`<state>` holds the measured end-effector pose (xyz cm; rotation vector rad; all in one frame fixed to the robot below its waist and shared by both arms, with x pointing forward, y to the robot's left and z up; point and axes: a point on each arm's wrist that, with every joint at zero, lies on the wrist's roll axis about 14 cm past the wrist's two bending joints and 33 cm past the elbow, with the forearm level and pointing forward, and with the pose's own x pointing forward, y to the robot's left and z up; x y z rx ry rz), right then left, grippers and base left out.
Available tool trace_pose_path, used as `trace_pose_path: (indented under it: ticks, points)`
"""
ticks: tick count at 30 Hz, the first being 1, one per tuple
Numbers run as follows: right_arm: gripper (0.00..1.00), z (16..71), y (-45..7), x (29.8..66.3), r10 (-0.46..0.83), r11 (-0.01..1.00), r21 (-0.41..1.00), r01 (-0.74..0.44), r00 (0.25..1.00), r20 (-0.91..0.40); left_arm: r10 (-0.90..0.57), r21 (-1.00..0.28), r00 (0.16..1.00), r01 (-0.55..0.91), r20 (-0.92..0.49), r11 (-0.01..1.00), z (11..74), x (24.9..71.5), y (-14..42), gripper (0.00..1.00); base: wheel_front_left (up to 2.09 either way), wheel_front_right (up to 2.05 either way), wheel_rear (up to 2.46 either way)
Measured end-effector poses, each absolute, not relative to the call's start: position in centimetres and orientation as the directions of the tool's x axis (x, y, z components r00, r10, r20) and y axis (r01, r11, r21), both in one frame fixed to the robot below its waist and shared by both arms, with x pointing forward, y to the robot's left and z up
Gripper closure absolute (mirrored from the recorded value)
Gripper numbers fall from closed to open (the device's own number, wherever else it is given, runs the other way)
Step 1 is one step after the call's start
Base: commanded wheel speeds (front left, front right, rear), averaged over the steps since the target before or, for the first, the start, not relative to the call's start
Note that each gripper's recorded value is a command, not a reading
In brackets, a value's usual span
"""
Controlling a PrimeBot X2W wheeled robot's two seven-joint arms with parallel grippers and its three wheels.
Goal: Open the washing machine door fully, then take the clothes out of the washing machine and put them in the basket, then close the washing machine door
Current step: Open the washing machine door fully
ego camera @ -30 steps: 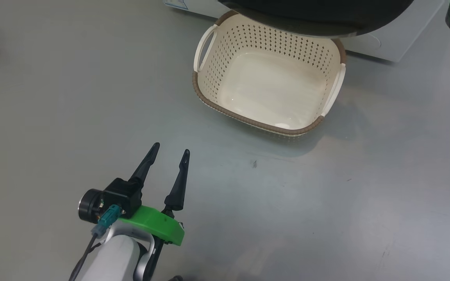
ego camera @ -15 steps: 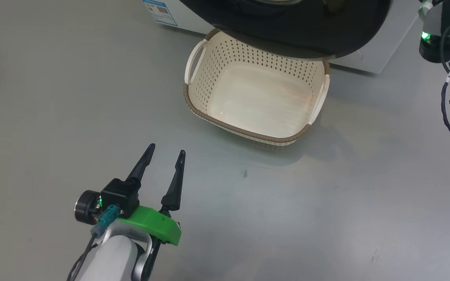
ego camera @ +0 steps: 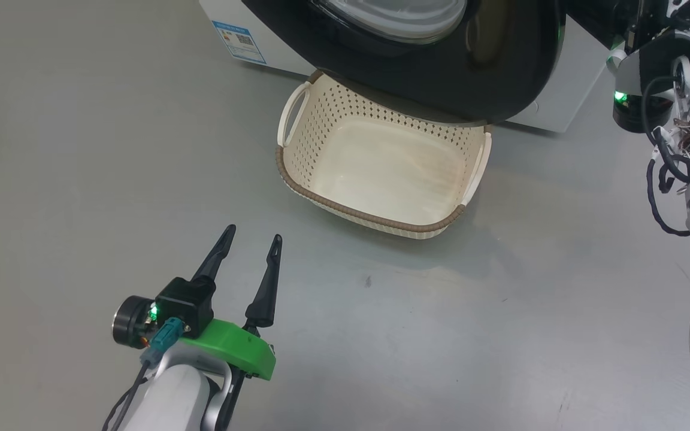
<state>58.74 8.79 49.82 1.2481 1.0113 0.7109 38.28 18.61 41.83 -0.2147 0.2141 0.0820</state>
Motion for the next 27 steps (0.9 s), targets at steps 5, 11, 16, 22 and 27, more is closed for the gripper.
trace_pose_path:
  ticks: [5,11,16,22,27]
  points:
    - [1.0,50.2,8.5,58.7,0.878,0.214,0.974,0.08,0.422,-0.227,0.056,-0.201,0.974,-0.102,-0.221,0.974,41.8,38.0,18.5,0.0,0.0,0.0,0.0]
    - [1.0,50.4,7.2,59.3,0.842,0.228,0.973,0.044,0.492,-0.22,0.059,-0.204,0.976,-0.103,-0.211,0.974,42.1,37.8,18.5,0.0,0.0,0.0,0.0]
    - [1.0,52.0,5.4,60.3,0.788,0.292,0.954,-0.076,0.584,-0.194,0.072,-0.197,0.977,-0.112,-0.198,0.974,42.5,37.7,19.0,0.0,0.0,0.0,0.0]
    - [1.0,52.3,3.9,60.0,0.749,0.407,0.893,-0.195,0.631,-0.204,0.066,-0.19,0.979,-0.103,-0.193,0.976,42.6,37.8,18.8,0.0,0.0,0.0,0.0]
    - [1.0,51.8,1.2,60.1,0.683,0.53,0.809,-0.255,0.694,-0.229,0.042,-0.199,0.982,-0.079,-0.183,0.977,42.8,38.3,18.0,0.0,0.0,0.0,0.0]
